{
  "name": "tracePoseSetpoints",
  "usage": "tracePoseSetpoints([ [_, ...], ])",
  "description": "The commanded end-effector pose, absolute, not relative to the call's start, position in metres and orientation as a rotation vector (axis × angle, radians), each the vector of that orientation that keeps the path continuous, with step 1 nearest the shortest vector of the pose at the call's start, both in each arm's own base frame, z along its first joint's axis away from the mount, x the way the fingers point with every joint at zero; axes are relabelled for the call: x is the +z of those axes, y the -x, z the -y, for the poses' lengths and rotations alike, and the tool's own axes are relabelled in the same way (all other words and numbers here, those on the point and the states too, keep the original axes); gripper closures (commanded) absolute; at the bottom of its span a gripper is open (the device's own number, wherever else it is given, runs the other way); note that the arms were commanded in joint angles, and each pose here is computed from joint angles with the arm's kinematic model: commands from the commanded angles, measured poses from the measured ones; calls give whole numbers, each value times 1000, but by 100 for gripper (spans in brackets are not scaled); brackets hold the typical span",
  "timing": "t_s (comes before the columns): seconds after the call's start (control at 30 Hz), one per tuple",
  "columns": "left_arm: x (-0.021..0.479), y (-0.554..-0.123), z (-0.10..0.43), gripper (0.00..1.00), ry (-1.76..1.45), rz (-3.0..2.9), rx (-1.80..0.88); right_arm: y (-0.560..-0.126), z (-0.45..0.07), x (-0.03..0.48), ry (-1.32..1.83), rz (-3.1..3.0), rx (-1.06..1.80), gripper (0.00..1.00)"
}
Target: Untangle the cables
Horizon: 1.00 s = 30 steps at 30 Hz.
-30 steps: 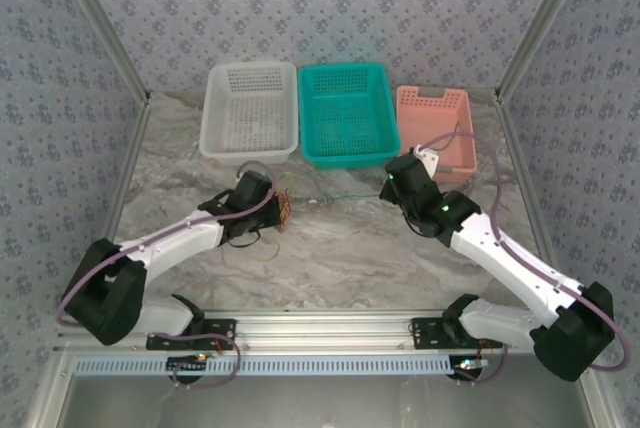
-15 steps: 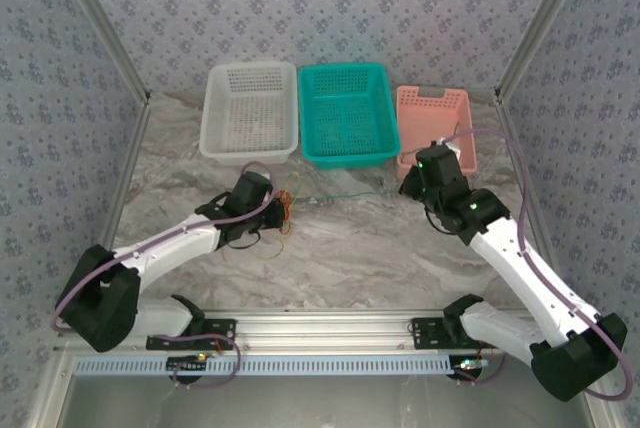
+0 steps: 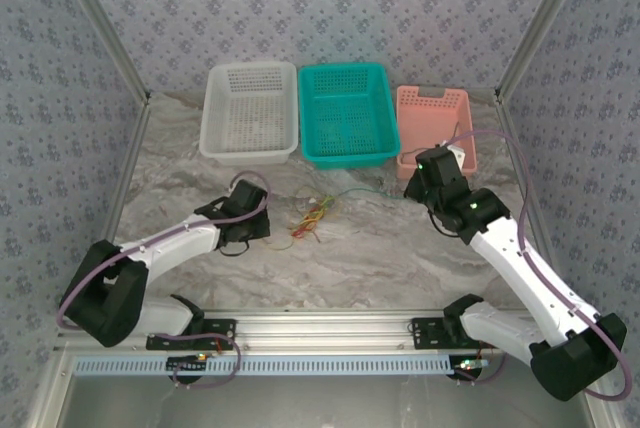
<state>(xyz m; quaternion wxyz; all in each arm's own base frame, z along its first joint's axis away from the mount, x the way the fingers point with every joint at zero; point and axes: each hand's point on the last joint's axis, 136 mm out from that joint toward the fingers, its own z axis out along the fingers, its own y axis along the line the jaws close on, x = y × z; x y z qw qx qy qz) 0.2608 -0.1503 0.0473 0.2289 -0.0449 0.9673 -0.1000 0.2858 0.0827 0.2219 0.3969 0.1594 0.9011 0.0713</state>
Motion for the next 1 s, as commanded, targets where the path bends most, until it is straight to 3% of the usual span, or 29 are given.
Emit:
tracePoseSetpoints([
  [0.0, 56, -258, 146, 93, 160, -2665, -268, -282, -79, 234, -397, -2258, 162, 100],
  [0.07, 79, -255, 156, 85, 162, -2626, -339, -281, -78, 234, -399, -2256, 158, 100],
  [0.2, 135, -239, 210, 53, 45, -2503, -565, -277, -75, 236, -397, -2254, 144, 100],
  [0.27, 146, -230, 240, 46, -66, -2494, -604, -276, -75, 236, -395, -2254, 143, 100],
  [0.57, 82, -226, 320, 39, -378, -2650, -345, -270, -74, 237, -393, -2259, 168, 100],
  [0.73, 46, -232, 325, 38, -400, -2679, -86, -268, -74, 243, -392, -2254, 182, 100],
  [0.8, 32, -235, 325, 45, -409, -2681, -29, -267, -73, 246, -394, -2248, 189, 100],
  [0.9, 22, -236, 313, 87, -410, -2663, 114, -263, -66, 250, -404, -2247, 169, 100],
  [0.93, 20, -236, 306, 98, -403, -2662, 161, -263, -61, 253, -413, -2241, 157, 100],
  [0.97, 19, -236, 298, 100, -400, -2655, 206, -263, -55, 259, -428, -2227, 155, 100],
])
